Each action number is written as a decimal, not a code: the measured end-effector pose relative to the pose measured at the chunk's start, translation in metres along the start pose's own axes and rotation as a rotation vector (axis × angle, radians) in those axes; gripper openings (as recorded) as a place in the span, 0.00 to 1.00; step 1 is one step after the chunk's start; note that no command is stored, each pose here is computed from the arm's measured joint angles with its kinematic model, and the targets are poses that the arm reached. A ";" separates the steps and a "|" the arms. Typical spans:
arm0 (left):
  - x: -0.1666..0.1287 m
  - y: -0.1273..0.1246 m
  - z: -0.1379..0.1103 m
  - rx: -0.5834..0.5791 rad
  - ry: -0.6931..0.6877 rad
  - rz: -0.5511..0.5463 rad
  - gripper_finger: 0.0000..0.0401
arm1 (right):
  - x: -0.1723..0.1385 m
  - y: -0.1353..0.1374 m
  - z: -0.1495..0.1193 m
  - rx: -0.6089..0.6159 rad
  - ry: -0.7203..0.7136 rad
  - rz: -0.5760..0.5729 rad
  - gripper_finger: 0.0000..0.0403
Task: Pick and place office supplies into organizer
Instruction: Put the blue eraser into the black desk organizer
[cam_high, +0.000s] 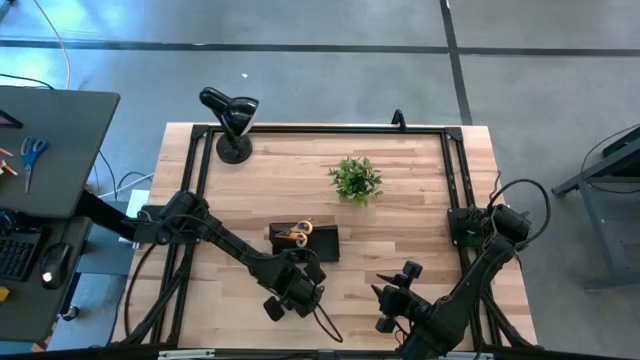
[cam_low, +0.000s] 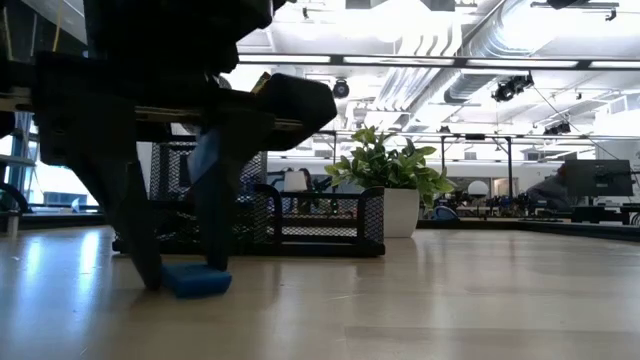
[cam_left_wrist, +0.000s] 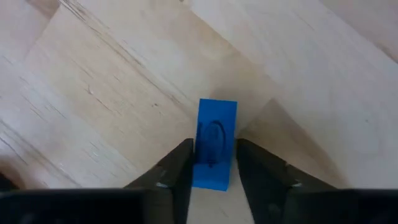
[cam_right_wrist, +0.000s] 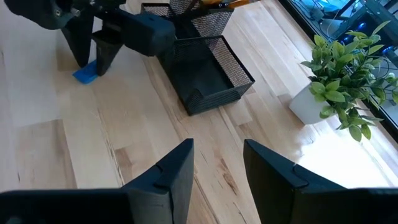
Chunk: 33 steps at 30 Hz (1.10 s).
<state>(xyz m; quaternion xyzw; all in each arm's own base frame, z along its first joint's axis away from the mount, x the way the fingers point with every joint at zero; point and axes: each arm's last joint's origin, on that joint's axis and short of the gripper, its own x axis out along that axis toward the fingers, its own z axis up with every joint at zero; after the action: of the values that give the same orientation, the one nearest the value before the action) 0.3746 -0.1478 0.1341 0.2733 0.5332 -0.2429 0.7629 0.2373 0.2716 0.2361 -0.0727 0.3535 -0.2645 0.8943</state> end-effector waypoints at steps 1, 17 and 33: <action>0.000 0.000 0.000 -0.002 -0.001 0.000 0.25 | 0.000 0.000 0.000 0.000 0.000 0.000 0.33; -0.046 0.010 -0.003 -0.073 0.308 0.098 0.13 | 0.000 0.000 0.000 -0.001 0.000 0.000 0.33; -0.035 0.006 -0.004 -0.094 0.102 -0.088 0.14 | -0.001 0.002 0.000 0.013 -0.004 0.014 0.33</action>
<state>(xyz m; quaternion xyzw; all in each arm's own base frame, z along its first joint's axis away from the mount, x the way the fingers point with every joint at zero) 0.3651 -0.1382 0.1676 0.2255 0.5936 -0.2369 0.7353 0.2378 0.2737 0.2360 -0.0648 0.3503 -0.2603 0.8974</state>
